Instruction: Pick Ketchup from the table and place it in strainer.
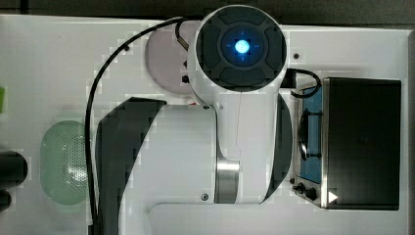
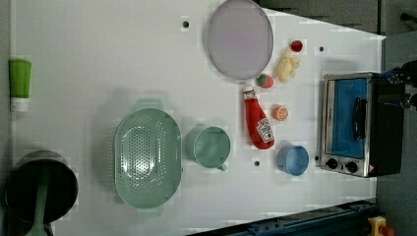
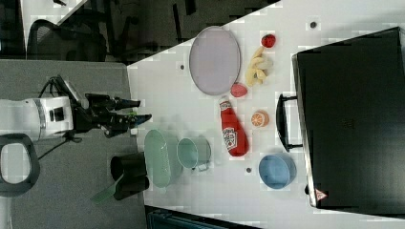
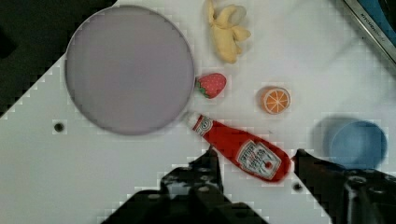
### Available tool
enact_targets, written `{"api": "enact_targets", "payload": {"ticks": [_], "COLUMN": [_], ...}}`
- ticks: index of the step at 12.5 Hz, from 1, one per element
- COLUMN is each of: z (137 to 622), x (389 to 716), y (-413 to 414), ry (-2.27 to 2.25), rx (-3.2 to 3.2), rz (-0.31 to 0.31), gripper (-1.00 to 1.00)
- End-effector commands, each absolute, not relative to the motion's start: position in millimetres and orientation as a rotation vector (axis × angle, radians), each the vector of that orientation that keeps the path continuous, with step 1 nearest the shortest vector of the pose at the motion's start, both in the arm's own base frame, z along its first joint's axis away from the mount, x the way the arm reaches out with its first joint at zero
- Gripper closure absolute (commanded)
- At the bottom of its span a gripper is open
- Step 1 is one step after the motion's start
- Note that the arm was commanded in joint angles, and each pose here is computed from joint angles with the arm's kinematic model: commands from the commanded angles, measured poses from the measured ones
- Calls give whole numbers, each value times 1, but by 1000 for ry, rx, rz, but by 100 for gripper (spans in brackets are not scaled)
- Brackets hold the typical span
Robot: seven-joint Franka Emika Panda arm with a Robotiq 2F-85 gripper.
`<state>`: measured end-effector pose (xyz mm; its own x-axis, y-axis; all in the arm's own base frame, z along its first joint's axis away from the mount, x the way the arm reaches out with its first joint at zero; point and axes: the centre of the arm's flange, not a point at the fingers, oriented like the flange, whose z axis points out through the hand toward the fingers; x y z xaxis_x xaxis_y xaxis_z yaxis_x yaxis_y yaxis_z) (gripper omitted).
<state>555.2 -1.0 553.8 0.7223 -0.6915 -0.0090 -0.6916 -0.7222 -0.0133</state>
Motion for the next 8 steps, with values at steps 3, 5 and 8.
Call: {"api": "enact_targets", "payload": {"ticks": [3, 5, 8], "z": [612, 595, 561], "x": [468, 471, 481], "y": [-23, -16, 0], "ry": [1194, 1129, 994], "rx": [-2883, -2919, -2979], "rz": [45, 86, 126], "gripper": [-100, -100, -100]}}
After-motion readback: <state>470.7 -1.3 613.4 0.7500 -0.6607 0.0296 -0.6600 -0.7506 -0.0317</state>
